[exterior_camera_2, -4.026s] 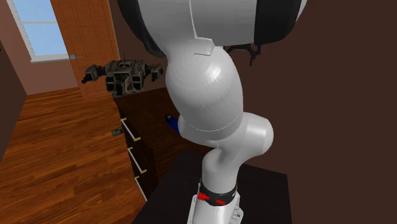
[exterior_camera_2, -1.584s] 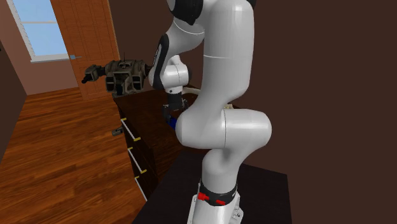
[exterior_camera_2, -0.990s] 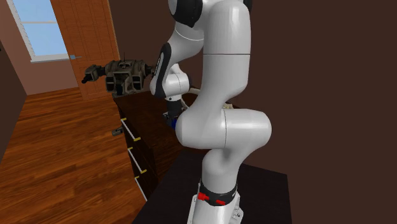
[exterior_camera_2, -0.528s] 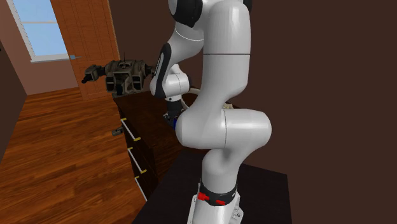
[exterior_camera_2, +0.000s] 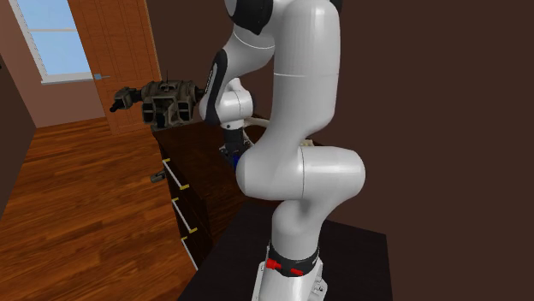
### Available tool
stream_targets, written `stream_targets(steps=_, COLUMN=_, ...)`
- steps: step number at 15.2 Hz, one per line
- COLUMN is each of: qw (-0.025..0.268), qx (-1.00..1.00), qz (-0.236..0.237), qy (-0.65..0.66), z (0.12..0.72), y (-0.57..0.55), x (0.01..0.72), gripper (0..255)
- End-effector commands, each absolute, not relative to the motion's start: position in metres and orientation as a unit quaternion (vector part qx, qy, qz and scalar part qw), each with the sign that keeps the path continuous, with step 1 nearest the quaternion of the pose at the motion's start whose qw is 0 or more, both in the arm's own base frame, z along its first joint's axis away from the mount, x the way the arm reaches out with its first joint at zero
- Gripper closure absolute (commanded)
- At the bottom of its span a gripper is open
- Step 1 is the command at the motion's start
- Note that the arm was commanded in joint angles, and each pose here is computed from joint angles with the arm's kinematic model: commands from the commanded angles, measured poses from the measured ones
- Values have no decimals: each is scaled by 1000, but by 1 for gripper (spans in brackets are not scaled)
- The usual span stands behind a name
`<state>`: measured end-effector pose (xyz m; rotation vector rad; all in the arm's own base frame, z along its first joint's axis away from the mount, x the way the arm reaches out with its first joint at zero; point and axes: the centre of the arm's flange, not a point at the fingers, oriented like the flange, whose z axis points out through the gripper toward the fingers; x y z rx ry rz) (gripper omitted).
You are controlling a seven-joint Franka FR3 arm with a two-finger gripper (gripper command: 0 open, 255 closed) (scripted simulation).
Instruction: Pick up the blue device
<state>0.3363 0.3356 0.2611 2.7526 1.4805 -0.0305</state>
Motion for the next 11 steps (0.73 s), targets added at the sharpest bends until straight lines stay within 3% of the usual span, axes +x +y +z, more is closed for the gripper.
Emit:
stream_targets(steps=1, qw=8, qx=881, qz=-10, qy=474, z=271, y=335, x=337, gripper=255)
stream_targets(steps=11, qw=8, qx=881, qz=-10, qy=474, z=314, y=335, x=337, gripper=255)
